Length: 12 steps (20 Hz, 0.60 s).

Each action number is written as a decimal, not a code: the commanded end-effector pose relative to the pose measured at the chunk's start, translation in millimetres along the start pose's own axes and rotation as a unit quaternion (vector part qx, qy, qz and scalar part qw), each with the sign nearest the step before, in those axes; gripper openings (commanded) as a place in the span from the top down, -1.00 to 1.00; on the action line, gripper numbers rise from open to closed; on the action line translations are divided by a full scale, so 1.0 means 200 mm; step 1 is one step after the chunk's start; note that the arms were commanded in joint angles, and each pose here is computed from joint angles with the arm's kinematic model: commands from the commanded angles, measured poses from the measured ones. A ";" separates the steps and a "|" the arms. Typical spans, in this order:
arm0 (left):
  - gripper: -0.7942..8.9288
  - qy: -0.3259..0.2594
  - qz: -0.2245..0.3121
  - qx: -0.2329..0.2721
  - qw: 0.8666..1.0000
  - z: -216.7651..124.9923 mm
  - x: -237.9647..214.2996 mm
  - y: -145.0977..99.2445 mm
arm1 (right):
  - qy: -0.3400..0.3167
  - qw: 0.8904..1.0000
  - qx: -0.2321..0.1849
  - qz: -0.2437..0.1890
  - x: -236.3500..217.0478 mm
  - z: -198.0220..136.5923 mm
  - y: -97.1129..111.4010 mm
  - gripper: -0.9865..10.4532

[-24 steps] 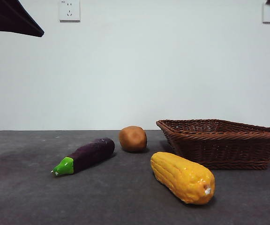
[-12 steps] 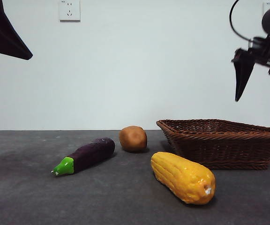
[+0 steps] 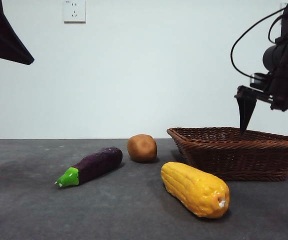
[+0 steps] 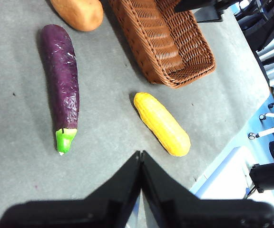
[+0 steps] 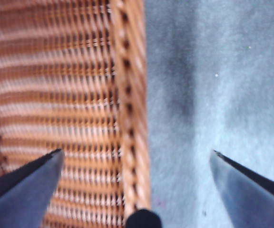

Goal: Help me put the vegetables on the table into the basket

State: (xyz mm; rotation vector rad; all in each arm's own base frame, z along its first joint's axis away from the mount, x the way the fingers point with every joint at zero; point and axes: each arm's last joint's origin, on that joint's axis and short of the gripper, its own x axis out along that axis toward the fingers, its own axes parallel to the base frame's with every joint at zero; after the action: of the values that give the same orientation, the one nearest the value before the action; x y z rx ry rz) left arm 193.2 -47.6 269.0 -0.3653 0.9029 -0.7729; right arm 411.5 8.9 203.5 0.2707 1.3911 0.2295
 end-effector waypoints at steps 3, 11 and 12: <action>0.84 0.004 -0.002 0.006 1.000 0.00 0.00 0.00 | 0.016 1.000 0.000 0.001 0.07 0.01 -0.02 0.43; 0.84 0.011 -0.007 -0.027 1.000 -0.01 0.02 -0.01 | 0.029 1.000 -0.006 0.001 0.08 0.00 -0.03 0.85; 0.84 0.015 -0.008 -0.035 0.999 -0.01 0.02 -0.02 | 0.033 0.999 -0.004 0.001 0.07 -0.01 -0.03 0.85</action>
State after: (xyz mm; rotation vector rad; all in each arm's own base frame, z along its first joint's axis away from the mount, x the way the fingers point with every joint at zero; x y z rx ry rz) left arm 190.9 -53.7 268.4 -0.4066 0.9467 -0.7719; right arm 411.5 9.6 196.5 0.2594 1.4283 0.2663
